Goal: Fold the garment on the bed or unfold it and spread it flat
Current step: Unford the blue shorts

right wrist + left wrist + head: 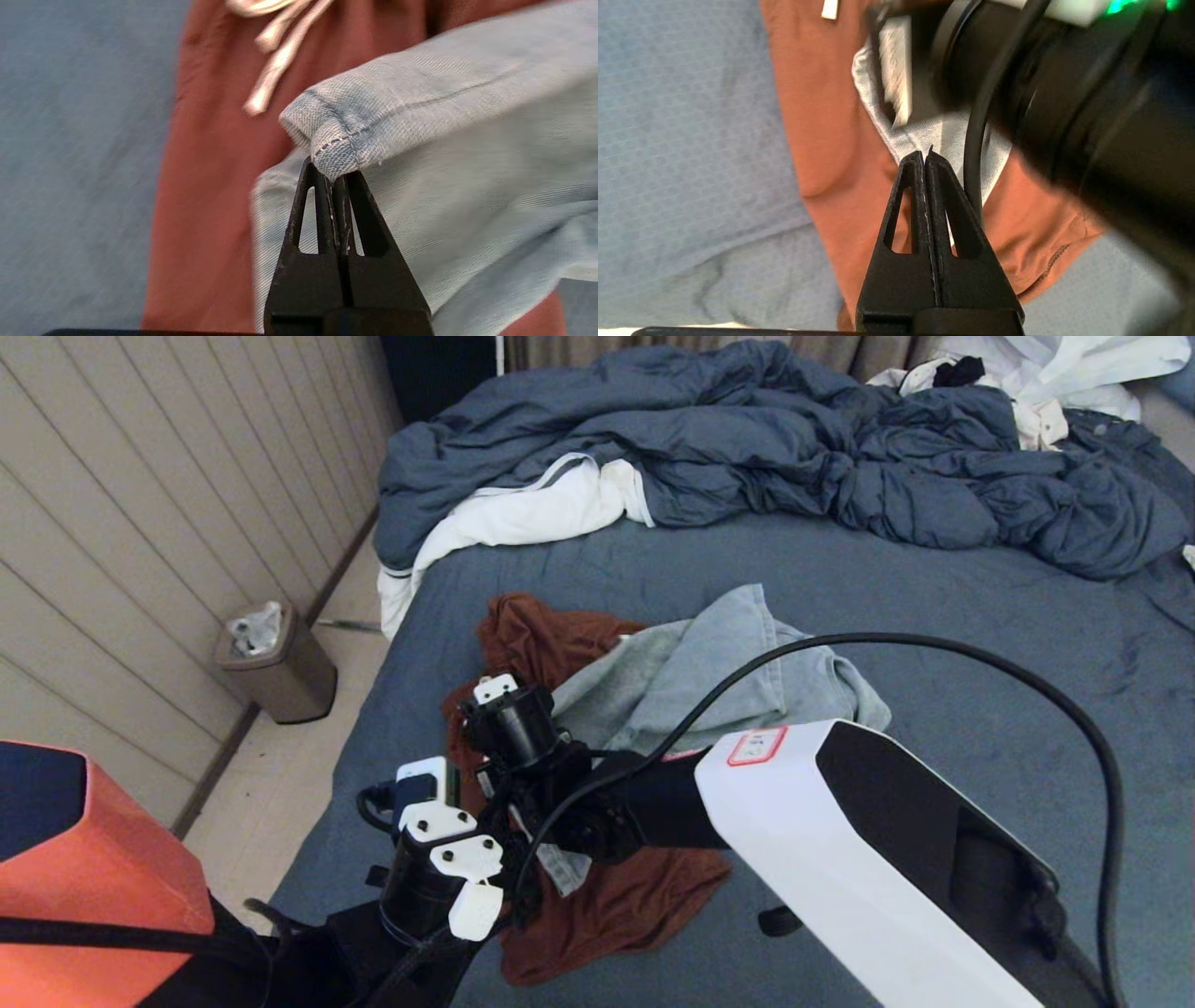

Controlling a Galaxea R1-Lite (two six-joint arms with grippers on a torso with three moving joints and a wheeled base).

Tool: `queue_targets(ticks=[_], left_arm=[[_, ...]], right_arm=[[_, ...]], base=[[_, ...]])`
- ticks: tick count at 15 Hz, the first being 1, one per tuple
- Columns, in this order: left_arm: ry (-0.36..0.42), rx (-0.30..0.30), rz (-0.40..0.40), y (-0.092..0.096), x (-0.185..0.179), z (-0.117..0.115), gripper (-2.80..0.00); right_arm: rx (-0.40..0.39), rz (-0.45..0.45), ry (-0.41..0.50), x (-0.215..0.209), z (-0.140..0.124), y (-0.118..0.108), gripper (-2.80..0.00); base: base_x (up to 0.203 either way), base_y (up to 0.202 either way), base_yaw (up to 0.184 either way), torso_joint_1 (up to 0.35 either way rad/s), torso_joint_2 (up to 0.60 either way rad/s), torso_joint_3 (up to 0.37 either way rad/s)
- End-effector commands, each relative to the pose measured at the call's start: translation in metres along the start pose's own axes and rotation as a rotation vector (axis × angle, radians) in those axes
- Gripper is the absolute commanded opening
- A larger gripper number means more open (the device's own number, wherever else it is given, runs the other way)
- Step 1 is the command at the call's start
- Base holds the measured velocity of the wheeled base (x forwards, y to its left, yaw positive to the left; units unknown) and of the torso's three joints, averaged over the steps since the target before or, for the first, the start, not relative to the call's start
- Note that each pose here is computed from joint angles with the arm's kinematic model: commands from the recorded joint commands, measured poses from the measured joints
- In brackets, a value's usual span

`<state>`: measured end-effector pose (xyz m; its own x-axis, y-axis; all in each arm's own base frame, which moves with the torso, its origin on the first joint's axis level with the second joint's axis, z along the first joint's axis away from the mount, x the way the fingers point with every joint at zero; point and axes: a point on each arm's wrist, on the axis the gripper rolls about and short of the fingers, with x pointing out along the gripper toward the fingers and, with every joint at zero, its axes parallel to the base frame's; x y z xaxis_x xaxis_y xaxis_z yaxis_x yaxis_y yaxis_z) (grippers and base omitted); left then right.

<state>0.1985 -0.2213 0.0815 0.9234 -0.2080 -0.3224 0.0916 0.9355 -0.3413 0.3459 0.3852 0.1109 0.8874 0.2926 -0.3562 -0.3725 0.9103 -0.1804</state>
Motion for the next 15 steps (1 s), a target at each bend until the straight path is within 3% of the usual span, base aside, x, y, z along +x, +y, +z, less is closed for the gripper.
queue_targets(ticks=[1,5,12,15], left_arm=[[0.002,0.001,0.007,0.0,0.002,-0.003,-2.8],[0.006,0.004,0.011,0.001,0.004,-0.005,-2.8],[-0.013,-0.009,0.004,0.0,0.002,-0.002,-2.8],[-0.025,-0.014,-0.004,0.001,-0.002,0.002,-2.8]], right_arm=[[0.024,-0.047,-0.029,0.007,0.006,-0.01,0.0],[0.06,-0.087,-0.13,0.02,0.013,-0.028,0.0],[0.096,-0.13,-0.183,0.01,0.029,-0.036,0.0],[0.118,-0.174,-0.195,-0.006,0.045,-0.059,0.0]], base=[[0.0,0.0,0.0,0.0,0.0,0.0],[0.0,0.0,0.0,0.0,0.0,0.0],[0.0,0.0,0.0,0.0,0.0,0.0],[0.0,0.0,0.0,0.0,0.0,0.0]])
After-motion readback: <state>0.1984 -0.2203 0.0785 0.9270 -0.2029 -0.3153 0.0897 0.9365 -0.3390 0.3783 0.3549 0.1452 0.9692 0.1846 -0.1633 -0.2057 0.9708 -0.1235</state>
